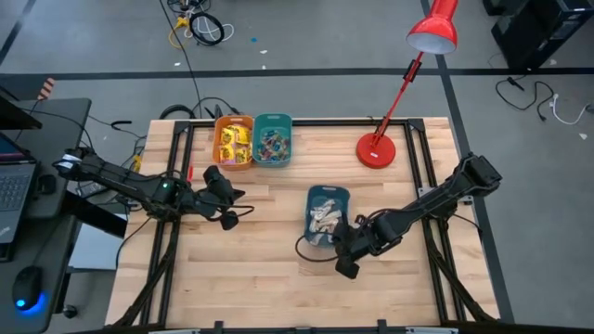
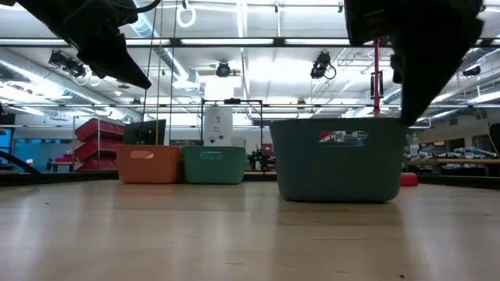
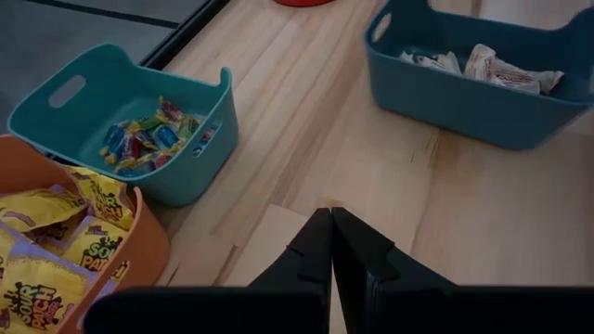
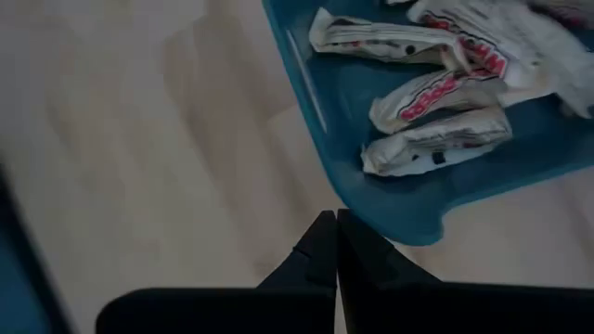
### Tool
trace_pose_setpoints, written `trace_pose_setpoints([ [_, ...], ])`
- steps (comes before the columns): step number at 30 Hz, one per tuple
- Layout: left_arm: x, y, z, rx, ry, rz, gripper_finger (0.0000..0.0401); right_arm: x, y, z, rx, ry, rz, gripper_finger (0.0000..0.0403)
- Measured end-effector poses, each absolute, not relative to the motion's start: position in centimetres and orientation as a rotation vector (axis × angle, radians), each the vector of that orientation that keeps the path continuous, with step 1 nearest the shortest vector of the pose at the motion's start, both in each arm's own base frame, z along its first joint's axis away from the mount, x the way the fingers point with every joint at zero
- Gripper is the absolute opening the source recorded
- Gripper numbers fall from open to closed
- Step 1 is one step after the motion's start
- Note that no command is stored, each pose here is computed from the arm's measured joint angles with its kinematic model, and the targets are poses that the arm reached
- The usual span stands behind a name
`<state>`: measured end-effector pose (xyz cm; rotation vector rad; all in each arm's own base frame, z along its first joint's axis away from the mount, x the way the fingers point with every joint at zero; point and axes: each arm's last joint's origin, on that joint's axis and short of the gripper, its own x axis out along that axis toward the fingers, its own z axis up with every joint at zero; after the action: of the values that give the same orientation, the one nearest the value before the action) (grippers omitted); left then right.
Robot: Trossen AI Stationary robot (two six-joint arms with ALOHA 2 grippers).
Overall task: Sort candy
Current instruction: Move the blue bin to the right side of the green bin
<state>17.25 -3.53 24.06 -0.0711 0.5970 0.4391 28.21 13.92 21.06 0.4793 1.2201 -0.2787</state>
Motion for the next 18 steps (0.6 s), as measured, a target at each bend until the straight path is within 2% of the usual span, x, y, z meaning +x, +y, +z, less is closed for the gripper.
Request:
trace_pose_setpoints([
  [18, 17.3, -3.5, 21.9, -0.066, 0.567, 0.427, 0.0015, 30.1, 8.6, 21.1, 0.331, 1.174, -0.364, 0.0],
])
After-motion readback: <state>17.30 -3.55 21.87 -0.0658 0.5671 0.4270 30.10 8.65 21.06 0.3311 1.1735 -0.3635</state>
